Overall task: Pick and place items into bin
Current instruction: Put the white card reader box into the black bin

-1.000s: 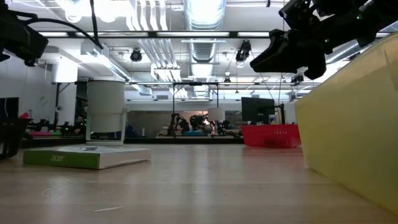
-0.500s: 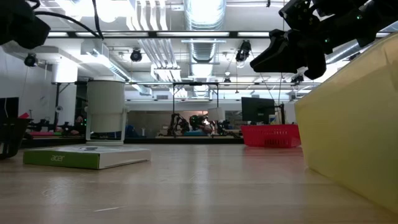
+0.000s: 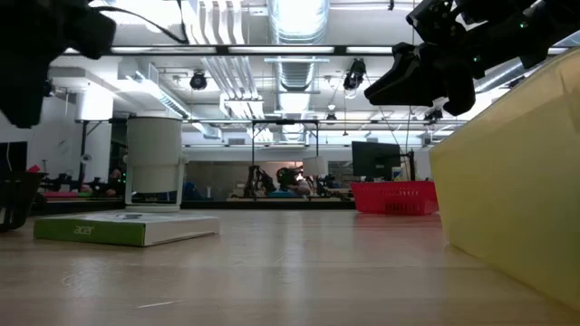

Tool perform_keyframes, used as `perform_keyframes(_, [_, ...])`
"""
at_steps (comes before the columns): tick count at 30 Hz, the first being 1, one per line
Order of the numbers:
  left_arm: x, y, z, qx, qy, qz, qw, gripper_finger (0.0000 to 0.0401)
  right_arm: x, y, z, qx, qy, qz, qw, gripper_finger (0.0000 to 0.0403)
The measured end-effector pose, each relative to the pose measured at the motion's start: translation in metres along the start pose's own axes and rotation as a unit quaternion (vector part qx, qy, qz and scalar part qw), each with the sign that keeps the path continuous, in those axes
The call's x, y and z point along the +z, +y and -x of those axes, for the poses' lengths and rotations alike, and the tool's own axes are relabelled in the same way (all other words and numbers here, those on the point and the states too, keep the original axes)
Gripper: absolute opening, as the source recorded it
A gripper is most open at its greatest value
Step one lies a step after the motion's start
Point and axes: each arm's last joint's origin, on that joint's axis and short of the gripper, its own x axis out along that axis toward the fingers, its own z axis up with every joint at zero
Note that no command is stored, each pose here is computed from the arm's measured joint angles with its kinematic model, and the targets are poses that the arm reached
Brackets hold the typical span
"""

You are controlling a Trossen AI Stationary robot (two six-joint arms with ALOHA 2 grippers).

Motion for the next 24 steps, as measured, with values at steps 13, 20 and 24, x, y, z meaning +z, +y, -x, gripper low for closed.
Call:
perform_keyframes(13, [0.013, -0.058, -0.026, -0.074, -0.058, -0.268, 0.959, 0.0099, 0.0, 0.0, 0.0, 0.0, 0.0, -0.001, 1.0, 0.0123])
perform_keyframes(20, [0.009, -0.08, -0.054, -0.104, -0.05, -0.363, 0.925, 0.0099, -0.001, 0.0, 0.0, 0.002, 0.003, 0.001, 1.0, 0.0123])
perform_keyframes(24, [0.007, -0.079, -0.064, -0.094, -0.023, -0.368, 0.925, 0.0099, -0.001, 0.0, 0.0, 0.002, 0.003, 0.001, 1.0, 0.0123])
